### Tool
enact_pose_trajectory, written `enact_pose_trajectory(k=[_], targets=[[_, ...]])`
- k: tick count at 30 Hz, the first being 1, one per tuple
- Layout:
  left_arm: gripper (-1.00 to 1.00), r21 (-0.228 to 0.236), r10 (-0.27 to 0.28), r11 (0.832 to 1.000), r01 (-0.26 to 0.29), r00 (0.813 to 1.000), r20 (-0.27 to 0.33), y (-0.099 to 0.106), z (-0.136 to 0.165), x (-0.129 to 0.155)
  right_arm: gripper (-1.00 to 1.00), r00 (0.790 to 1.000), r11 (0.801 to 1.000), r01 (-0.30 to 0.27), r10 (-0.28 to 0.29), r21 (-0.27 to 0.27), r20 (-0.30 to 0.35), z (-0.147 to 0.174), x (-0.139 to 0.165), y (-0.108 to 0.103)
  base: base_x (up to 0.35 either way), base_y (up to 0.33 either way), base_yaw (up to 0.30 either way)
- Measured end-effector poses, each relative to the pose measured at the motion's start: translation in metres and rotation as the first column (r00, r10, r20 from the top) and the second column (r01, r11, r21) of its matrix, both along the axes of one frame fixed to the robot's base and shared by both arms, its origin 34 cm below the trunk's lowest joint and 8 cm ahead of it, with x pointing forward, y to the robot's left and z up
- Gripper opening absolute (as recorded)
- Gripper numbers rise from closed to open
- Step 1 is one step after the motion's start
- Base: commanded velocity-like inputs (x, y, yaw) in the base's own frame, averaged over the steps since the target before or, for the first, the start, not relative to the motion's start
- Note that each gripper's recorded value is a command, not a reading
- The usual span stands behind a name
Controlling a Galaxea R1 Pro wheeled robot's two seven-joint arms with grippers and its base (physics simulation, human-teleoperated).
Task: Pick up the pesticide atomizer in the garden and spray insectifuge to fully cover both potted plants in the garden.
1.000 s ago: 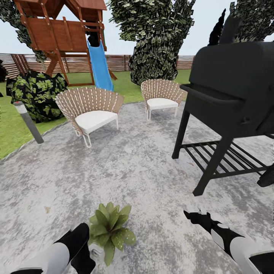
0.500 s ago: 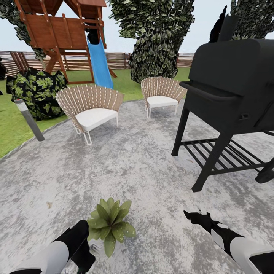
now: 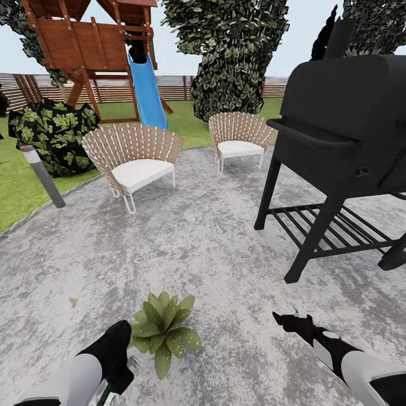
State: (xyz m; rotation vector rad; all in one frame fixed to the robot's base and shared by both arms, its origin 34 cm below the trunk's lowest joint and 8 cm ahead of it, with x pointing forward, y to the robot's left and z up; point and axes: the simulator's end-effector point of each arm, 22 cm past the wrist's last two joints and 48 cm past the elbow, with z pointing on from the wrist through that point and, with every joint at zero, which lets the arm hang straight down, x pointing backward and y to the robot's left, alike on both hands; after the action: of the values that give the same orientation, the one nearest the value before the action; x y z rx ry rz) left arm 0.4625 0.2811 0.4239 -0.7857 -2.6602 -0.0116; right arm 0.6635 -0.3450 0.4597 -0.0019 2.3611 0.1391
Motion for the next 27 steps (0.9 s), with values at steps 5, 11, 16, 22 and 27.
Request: enact_pose_trajectory(k=[5, 11, 16, 22, 27], targets=[[-1.00, 0.002, 0.004, 1.000, -0.004, 0.997, 0.077, 0.002, 0.009, 0.030, 1.00, 1.000, 1.000, 0.000, 0.000, 0.000, 0.000, 0.000, 0.000, 0.000, 0.000, 0.000, 0.000], [-1.00, 0.001, 0.005, 1.000, -0.005, 0.996, 0.089, 0.002, 0.011, 0.035, 1.00, 1.000, 1.000, 0.001, -0.001, 0.000, 0.000, 0.000, 0.000, 0.000, 0.000, 0.052, -0.074], [-1.00, -0.004, 0.005, 1.000, -0.005, 0.996, 0.088, 0.000, 0.010, 0.034, 1.00, 1.000, 1.000, 0.002, -0.002, 0.000, 0.000, 0.000, 0.000, -0.001, 0.000, 0.290, -0.268], [-1.00, -0.008, 0.004, 1.000, -0.004, 0.997, 0.082, -0.002, 0.010, 0.032, 1.00, 1.000, 1.000, 0.002, -0.002, 0.000, 0.000, 0.000, 0.000, -0.001, 0.000, 0.299, -0.216], [-1.00, -0.012, 0.003, 1.000, -0.003, 1.000, 0.030, -0.004, 0.003, 0.011, 1.00, 1.000, 1.000, 0.001, -0.001, 0.000, 0.000, 0.000, 0.000, 0.000, 0.000, 0.134, -0.017]])
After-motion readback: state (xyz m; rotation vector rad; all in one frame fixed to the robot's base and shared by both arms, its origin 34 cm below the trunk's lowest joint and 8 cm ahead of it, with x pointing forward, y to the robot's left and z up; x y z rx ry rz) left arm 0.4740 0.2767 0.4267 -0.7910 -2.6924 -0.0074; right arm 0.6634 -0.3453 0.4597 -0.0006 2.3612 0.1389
